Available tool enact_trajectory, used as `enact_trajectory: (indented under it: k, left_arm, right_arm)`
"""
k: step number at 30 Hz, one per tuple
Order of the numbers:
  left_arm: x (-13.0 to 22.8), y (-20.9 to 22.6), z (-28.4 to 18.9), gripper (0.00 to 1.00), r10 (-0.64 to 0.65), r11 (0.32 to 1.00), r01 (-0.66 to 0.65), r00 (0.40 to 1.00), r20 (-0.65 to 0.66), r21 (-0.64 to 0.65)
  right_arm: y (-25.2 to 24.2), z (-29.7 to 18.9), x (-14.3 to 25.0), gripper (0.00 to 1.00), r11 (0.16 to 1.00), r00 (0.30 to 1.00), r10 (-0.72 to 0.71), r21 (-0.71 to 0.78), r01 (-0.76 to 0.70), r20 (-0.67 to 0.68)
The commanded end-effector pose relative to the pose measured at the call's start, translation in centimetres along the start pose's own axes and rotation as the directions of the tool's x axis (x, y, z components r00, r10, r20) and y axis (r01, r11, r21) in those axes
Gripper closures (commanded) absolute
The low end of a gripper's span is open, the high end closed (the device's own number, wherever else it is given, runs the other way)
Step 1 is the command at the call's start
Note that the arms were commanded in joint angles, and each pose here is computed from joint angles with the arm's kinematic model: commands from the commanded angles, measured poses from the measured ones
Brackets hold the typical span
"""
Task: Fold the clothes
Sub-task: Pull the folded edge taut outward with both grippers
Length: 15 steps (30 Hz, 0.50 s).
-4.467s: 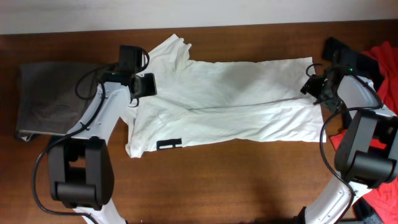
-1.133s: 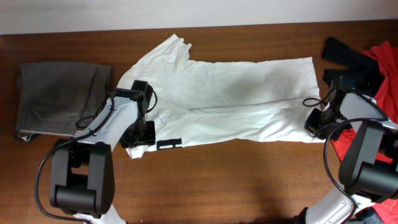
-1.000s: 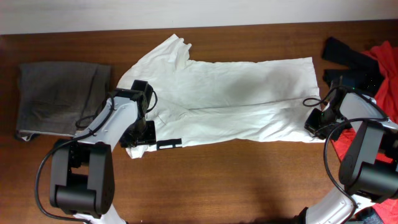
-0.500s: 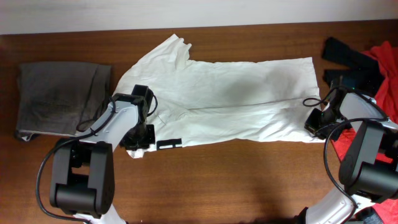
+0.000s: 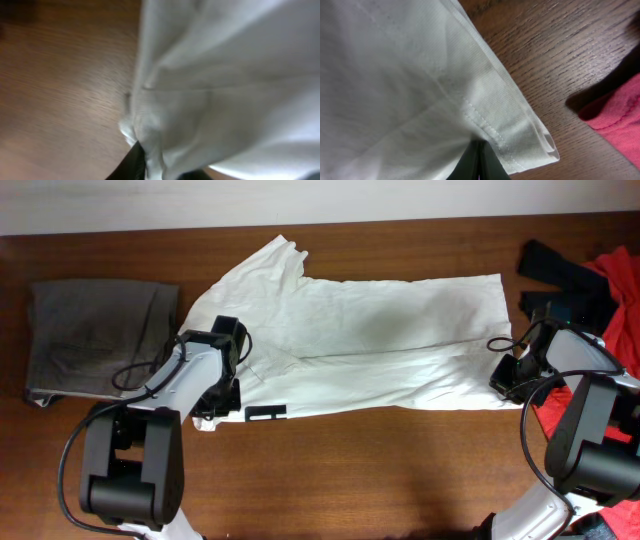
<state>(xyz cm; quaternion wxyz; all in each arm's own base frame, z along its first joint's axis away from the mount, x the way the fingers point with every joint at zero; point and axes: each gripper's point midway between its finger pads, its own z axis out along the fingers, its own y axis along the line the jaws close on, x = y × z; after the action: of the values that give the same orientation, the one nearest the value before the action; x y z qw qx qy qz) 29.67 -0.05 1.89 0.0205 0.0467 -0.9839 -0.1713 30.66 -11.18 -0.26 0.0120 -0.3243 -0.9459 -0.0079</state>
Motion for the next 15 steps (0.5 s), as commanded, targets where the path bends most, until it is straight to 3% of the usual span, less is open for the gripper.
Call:
enact_trajectory:
  k: [1,6,15]
  left_arm:
    - [-0.9,1.5,-0.4,0.73,-0.022,0.998,0.024,0.999,0.042,-0.053]
    - [-0.8,1.6,-0.4,0.58,0.012,0.998,-0.01,0.999,0.034,-0.06]
    - [-3.9,3.5,-1.9,0.58,-0.006,0.986,0.032,0.988,0.157,-0.166]
  right_arm:
    - [-0.8,1.2,0.6,0.95,0.999,1.0,0.003,0.038,-0.003,-0.02]
    - [-1.6,1.2,0.3,0.96,0.997,1.0,0.003,0.081,-0.002,-0.006]
    - [-1.7,1.1,0.3,0.87,0.996,1.0,0.004,0.087,-0.004,-0.007]
